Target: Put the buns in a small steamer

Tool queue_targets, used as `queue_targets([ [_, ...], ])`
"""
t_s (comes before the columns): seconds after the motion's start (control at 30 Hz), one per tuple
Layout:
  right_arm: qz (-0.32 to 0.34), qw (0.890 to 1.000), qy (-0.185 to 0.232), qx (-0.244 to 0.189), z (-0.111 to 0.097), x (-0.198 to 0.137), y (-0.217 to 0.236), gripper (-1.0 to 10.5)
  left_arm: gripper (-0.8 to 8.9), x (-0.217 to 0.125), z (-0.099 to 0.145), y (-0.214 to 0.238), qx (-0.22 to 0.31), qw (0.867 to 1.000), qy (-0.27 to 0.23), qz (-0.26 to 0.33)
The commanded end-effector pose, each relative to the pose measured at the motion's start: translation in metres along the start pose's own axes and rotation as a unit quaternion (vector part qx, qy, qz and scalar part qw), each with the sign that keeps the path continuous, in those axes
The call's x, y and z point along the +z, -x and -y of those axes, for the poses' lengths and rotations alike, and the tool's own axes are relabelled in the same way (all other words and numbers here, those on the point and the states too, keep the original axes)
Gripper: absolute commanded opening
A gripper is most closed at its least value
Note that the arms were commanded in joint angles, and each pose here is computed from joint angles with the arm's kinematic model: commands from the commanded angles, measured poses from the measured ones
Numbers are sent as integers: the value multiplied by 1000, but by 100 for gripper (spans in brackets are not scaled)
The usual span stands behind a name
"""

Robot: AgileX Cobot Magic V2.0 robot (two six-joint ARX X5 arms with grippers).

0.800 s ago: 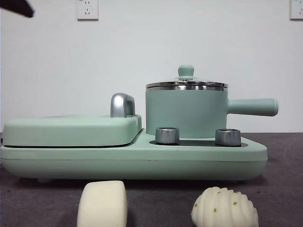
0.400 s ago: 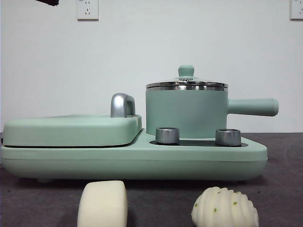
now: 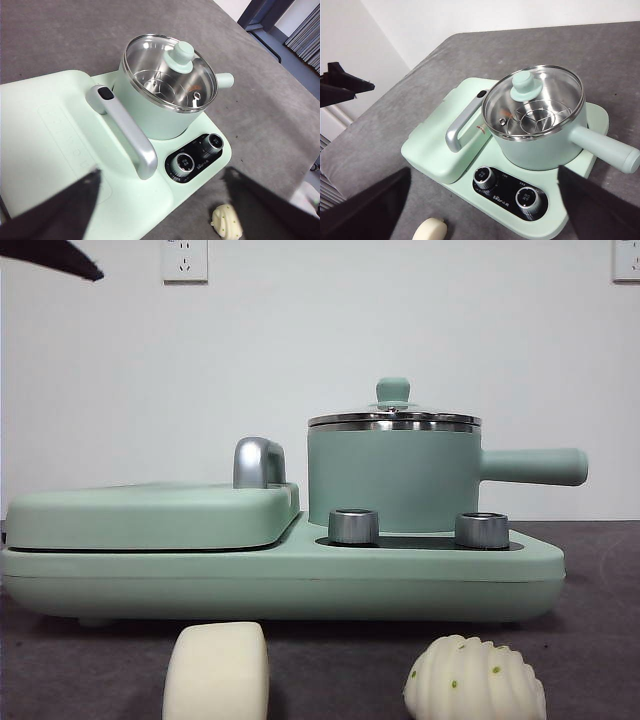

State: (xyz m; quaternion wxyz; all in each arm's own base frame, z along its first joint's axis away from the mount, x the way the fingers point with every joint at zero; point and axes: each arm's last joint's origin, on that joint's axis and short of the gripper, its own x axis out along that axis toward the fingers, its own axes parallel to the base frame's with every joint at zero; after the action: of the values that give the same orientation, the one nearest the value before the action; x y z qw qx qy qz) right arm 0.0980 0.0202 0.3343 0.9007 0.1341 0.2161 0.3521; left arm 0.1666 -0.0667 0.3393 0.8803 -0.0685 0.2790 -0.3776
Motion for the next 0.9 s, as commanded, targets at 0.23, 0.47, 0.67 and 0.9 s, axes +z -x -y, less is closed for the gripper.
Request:
queue_targets([
  [0.23, 6, 1000, 1, 2, -2, 4, 1, 496, 469, 15, 2, -4, -11, 1000, -1, 6],
  [0.47, 2, 1000, -9, 29, -4, 4, 1, 496, 469, 43, 3, -22, -22, 999, 4, -35],
  [0.67, 0, 999, -9, 42, -4, 3, 1, 496, 468, 76, 5, -49, -36, 995, -2, -91],
  [0.9, 0, 999, -9, 41, -4, 4, 1, 496, 465, 105, 8, -96, -12, 988, -15, -156],
])
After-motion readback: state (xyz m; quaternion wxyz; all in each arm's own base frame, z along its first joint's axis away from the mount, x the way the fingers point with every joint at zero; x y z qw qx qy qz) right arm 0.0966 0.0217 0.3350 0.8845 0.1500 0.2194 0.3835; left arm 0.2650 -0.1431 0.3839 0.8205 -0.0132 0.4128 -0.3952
